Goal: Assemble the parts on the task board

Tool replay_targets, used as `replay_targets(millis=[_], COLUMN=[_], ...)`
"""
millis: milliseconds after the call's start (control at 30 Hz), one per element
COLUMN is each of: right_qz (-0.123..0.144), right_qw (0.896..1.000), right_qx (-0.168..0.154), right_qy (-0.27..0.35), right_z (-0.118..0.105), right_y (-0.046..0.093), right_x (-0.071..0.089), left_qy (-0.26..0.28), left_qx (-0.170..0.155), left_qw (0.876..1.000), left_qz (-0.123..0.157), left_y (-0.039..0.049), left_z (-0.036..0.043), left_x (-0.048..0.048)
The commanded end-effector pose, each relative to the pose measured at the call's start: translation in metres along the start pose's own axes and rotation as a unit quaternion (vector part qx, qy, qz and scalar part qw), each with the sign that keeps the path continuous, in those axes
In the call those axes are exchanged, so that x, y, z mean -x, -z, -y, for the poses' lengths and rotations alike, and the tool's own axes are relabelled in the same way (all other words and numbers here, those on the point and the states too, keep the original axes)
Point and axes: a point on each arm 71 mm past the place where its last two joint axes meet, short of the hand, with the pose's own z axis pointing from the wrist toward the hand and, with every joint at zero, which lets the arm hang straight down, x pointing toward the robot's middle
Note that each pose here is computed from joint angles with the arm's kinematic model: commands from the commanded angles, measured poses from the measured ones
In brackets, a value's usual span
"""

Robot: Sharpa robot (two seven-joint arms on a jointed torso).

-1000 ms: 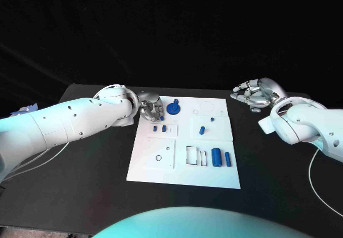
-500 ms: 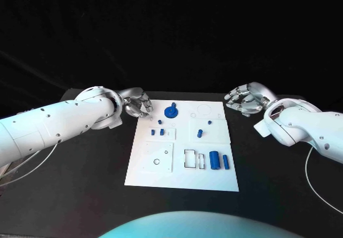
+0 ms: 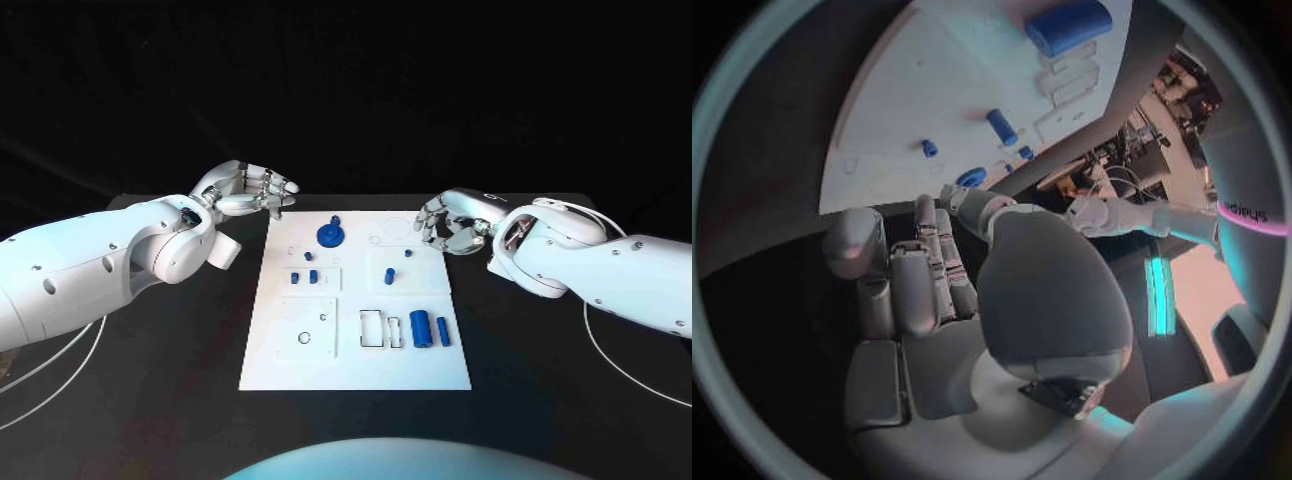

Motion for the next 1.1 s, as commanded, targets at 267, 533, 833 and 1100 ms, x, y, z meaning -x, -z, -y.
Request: replay_targets(millis=[267, 533, 833, 1100], right_qz=[-0.044, -0.055, -0.067, -0.054], right_qw=[0.991, 0.989, 0.988, 0.988], right_qx=[0.000, 0.000, -0.002, -0.006], right_qy=[0.125, 0.138, 0.139, 0.142], right_z=[-0.014, -0.019, -0.019, -0.018], right_y=[-0.013, -0.020, -0.021, -0.025], right_x=[-0.012, -0.021, -0.031, -0.037], left_qy=[0.116, 0.124, 0.130, 0.131], left_qx=[-0.066, -0.075, -0.078, -0.076], left_qw=[0.991, 0.989, 0.988, 0.988], left_qz=[0.000, -0.003, 0.000, -0.002], left_y=[0.0054, 0.0068, 0.0085, 0.0086], left_z=[0.0157, 0.0197, 0.0213, 0.0213], left_x=[-0.0181, -0.0253, -0.0263, -0.0271])
